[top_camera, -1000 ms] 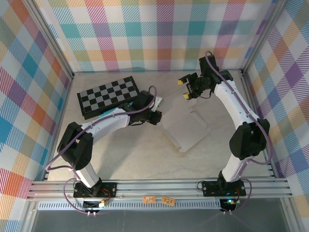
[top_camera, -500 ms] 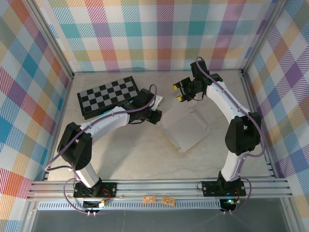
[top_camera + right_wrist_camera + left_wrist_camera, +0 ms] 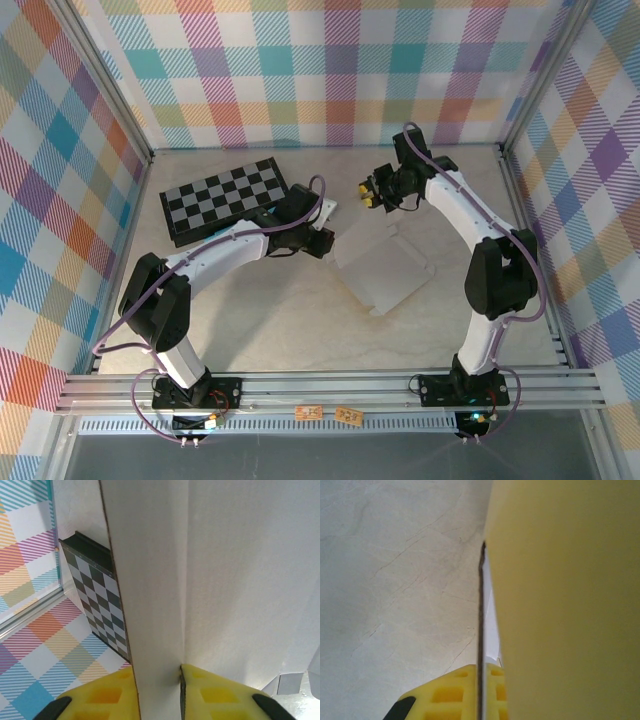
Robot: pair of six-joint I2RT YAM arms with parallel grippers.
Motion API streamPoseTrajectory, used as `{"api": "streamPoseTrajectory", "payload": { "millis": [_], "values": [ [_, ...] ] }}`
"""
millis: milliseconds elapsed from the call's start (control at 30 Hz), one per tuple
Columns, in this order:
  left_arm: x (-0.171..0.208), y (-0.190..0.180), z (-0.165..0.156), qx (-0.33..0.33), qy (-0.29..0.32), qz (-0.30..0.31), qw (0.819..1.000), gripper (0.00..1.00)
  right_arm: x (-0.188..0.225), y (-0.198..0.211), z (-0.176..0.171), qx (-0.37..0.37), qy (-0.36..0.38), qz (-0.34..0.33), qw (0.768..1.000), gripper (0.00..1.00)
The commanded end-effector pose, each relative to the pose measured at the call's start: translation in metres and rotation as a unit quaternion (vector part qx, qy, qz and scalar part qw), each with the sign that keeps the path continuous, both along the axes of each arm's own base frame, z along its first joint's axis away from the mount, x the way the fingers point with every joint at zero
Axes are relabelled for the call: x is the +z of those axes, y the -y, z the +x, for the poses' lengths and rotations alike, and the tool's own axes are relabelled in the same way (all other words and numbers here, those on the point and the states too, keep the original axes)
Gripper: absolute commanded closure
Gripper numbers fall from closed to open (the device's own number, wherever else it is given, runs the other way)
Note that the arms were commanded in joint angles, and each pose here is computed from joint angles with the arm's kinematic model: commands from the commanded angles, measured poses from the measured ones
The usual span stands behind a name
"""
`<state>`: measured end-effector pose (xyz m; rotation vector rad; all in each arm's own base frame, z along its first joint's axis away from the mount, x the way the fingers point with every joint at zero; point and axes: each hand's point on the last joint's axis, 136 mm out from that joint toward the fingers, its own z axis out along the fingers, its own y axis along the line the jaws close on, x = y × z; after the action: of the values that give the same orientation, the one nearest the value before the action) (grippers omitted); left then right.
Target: Fold the paper box
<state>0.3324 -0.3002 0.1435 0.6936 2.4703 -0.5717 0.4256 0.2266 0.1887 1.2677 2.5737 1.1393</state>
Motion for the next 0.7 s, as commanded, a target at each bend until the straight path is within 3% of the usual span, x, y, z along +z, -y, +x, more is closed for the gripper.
{"api": "streamPoseTrajectory", "payload": {
  "millis": [0,167,200,267,400,500,567,667],
  "values": [
    [0.019,0.003,0.007,-0.008,0.023,-0.015,1.000,1.00,-0.009,0.001,-0.004,-0.005,-0.012,0.004,1.000,0.85],
    [0.023,0.002,0.009,0.005,0.025,-0.026,0.999,1.00,-0.010,0.004,-0.008,-0.010,-0.012,0.002,1.000,1.00],
    [0.028,0.002,0.010,0.012,0.027,-0.033,0.999,0.96,-0.010,0.004,-0.008,-0.012,-0.013,0.001,1.000,1.00],
    [0.043,0.000,0.010,0.035,0.029,-0.056,0.997,0.77,-0.010,0.006,-0.007,-0.022,-0.012,0.003,1.000,1.00],
    [0.094,-0.009,0.006,0.107,0.034,-0.131,0.985,0.57,-0.006,0.007,-0.003,-0.035,-0.014,0.008,0.999,1.00],
    [0.121,-0.031,0.010,0.211,-0.006,-0.195,0.958,0.49,-0.001,0.007,-0.001,-0.039,-0.026,0.004,0.999,1.00],
    [0.130,-0.037,0.015,0.282,-0.071,-0.254,0.922,0.54,0.000,0.009,0.000,-0.045,-0.028,0.002,0.999,1.00],
    [0.141,-0.025,0.022,0.326,-0.144,-0.280,0.891,0.58,0.002,0.009,0.002,-0.049,-0.028,0.003,0.998,1.00]
  ]
}}
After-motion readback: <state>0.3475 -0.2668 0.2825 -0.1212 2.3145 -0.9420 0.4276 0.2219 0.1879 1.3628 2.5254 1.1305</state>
